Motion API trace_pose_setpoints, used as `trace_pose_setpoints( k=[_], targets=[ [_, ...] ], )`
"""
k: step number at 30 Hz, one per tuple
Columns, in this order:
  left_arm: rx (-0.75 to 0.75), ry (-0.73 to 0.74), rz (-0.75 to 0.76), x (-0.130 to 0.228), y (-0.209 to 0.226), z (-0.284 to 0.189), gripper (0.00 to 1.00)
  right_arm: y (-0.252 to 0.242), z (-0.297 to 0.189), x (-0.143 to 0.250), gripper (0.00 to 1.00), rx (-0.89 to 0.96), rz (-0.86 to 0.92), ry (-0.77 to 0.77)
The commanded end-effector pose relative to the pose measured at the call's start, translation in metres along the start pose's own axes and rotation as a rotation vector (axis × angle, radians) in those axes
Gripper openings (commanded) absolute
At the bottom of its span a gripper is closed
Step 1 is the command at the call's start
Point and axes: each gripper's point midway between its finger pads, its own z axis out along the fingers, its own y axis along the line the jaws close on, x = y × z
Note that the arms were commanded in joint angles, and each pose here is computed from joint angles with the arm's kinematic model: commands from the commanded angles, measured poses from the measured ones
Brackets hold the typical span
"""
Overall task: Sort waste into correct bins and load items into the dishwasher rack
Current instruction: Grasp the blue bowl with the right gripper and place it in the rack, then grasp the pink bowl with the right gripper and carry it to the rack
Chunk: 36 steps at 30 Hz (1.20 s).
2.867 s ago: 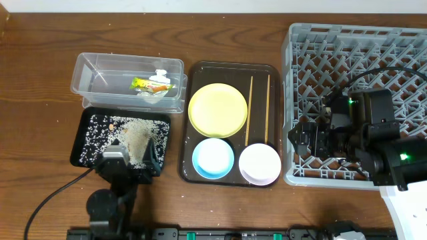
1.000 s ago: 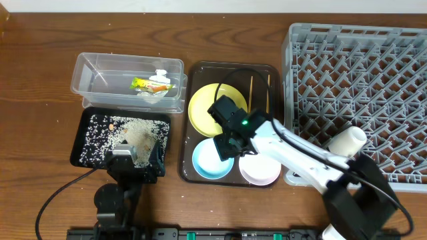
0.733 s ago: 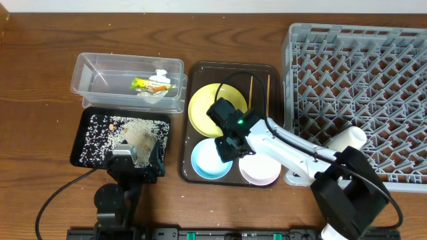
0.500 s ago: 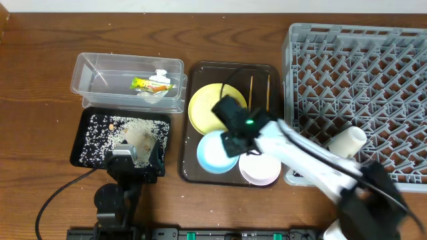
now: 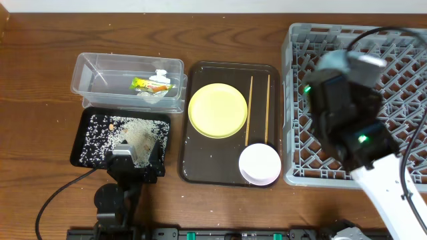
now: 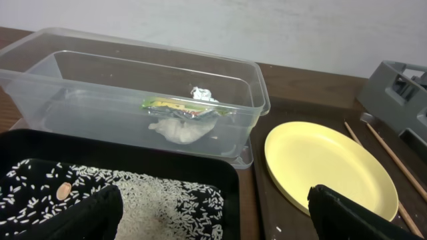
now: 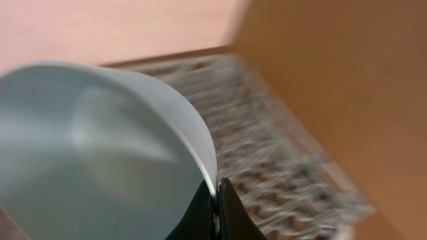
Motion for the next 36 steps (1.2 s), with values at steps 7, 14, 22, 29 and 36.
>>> trace_pose_setpoints(
  k=[7,14,22,29,36],
  targets=[
    [0.0,0.021,0.013,0.011,0.002,0.003,0.91,-0.074,0.083,0.009,0.02,0.503,-0.065,0.062],
    [-0.001,0.021,0.013,0.011,0.002,0.003,0.91,-0.054,0.141,0.065,0.02,0.521,-0.213,0.239],
    [0.0,0.021,0.013,0.011,0.002,0.003,0.91,-0.016,0.164,0.108,0.01,0.489,-0.452,0.332],
    [0.0,0.021,0.013,0.011,0.002,0.003,0.91,0.025,0.139,0.098,0.47,0.37,-0.476,0.268],
    [0.0,0.021,0.013,0.011,0.002,0.003,0.91,0.055,0.079,0.057,0.7,0.085,-0.331,0.181]
  ],
)
